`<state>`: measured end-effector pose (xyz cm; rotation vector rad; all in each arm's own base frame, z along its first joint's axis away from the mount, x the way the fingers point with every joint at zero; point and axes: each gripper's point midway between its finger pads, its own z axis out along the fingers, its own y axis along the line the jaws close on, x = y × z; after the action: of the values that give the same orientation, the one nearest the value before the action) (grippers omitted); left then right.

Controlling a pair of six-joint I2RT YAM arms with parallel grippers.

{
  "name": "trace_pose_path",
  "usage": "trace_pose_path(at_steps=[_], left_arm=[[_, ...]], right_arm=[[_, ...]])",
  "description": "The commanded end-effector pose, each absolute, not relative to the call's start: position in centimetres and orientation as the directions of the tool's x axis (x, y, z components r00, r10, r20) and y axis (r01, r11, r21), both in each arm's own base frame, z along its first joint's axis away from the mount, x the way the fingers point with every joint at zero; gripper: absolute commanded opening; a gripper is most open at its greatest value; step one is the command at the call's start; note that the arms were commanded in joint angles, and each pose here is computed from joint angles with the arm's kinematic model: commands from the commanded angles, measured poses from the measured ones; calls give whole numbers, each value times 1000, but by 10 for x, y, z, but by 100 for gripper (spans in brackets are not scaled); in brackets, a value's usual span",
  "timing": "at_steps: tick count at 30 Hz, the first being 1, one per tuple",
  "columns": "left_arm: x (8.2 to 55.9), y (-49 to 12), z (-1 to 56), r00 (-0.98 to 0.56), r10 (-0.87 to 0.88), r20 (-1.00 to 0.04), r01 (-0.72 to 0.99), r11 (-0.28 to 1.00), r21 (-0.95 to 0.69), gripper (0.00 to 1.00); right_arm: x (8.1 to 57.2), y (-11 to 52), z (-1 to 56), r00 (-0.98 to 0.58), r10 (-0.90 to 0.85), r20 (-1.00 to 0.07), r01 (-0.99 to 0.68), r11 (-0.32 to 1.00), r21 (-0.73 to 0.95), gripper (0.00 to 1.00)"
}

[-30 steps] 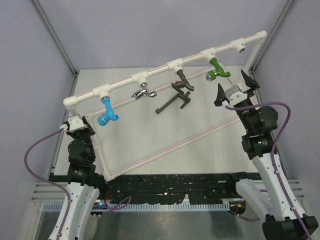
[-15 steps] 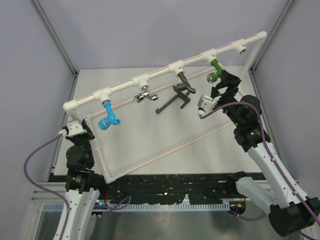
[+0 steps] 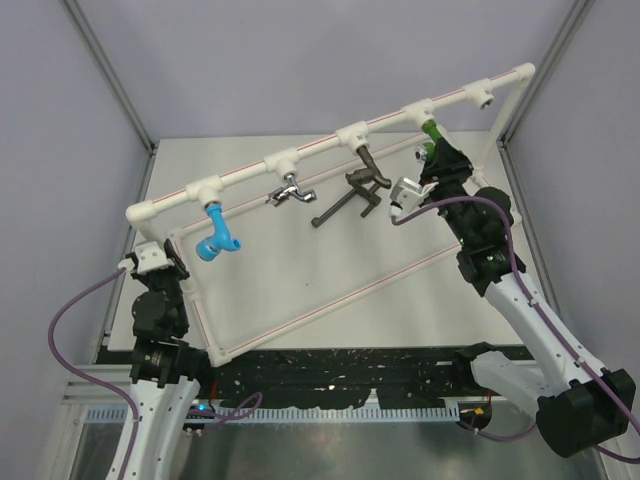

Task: Install the water faucets

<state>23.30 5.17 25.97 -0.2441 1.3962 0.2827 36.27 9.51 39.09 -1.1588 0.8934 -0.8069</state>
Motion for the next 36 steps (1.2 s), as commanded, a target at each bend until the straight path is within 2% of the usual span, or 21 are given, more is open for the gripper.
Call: trace_pose_path(at_steps=[1, 3, 5, 6, 9, 10, 11, 12, 13, 15, 19, 24, 25, 26, 27, 28, 29, 30, 31, 35, 36], left_arm=[[214, 74, 304, 266, 87, -960, -444, 895, -42, 0], [214, 74, 304, 267, 87, -960, -443, 896, -42, 0], [215, 73, 302, 263, 90, -961, -441, 897, -37, 0], [216, 73, 301, 256, 94, -962, -439, 898, -29, 0], [218, 72, 299, 246, 103, -964, -434, 901, -14, 0], [218, 72, 299, 244, 107, -964, -436, 900, -11, 0], [218, 72, 299, 245, 109, -963, -434, 901, -8, 0], [218, 72, 298, 243, 112, -963, -436, 900, -5, 0], [218, 72, 298, 244, 113, -963, -434, 901, -4, 0], [219, 71, 298, 244, 114, -963, -429, 903, -2, 0], [220, 68, 297, 244, 114, -963, -416, 909, 2, 0], [221, 68, 296, 242, 115, -963, -415, 910, 4, 0], [221, 68, 296, 242, 115, -963, -415, 910, 4, 0], [221, 68, 296, 243, 113, -963, -412, 911, 3, 0], [221, 68, 296, 243, 113, -963, -413, 911, 2, 0], [220, 68, 297, 244, 115, -963, -414, 910, 3, 0], [221, 68, 295, 239, 114, -964, -413, 911, 5, 0], [221, 68, 295, 238, 115, -964, -412, 911, 7, 0], [221, 68, 295, 240, 115, -964, -412, 911, 6, 0], [221, 67, 296, 242, 115, -964, -410, 912, 6, 0], [221, 67, 296, 243, 114, -963, -408, 913, 5, 0]], right_arm=[[358, 87, 418, 440, -806, -396, 86, 477, -875, 21], [356, 90, 422, 460, -697, -550, 17, 627, -779, 19], [356, 90, 428, 458, -529, -714, -55, 785, -617, 18], [355, 93, 433, 453, -379, -807, -120, 871, -477, 18], [349, 98, 443, 426, 25, -904, -263, 960, -97, 16], [347, 97, 451, 435, 111, -893, -286, 958, -20, 15], [346, 97, 453, 393, 284, -875, -339, 929, 149, 15], [346, 92, 459, 395, 352, -848, -348, 912, 217, 15], [346, 95, 460, 345, 501, -794, -398, 844, 360, 15], [349, 86, 461, 304, 668, -680, -403, 736, 543, 15], [355, 76, 458, 222, 859, -461, -376, 512, 772, 16], [355, 63, 456, 192, 952, -237, -369, 294, 882, 20], [352, 63, 458, 195, 955, -225, -387, 286, 876, 30], [351, 63, 458, 203, 947, -251, -392, 313, 865, 39], [346, 67, 462, 196, 942, -272, -429, 331, 840, 55], [344, 64, 461, 229, 911, -343, -429, 411, 804, 62], [338, 67, 468, 237, 892, -384, -468, 452, 760, 76], [334, 65, 470, 278, 850, -448, -464, 527, 712, 83], [333, 65, 467, 293, 820, -492, -456, 572, 682, 95], [320, 54, 462, 412, 584, -700, -331, 811, 481, 95], [315, 48, 463, 459, 426, -780, -260, 904, 340, 96]])
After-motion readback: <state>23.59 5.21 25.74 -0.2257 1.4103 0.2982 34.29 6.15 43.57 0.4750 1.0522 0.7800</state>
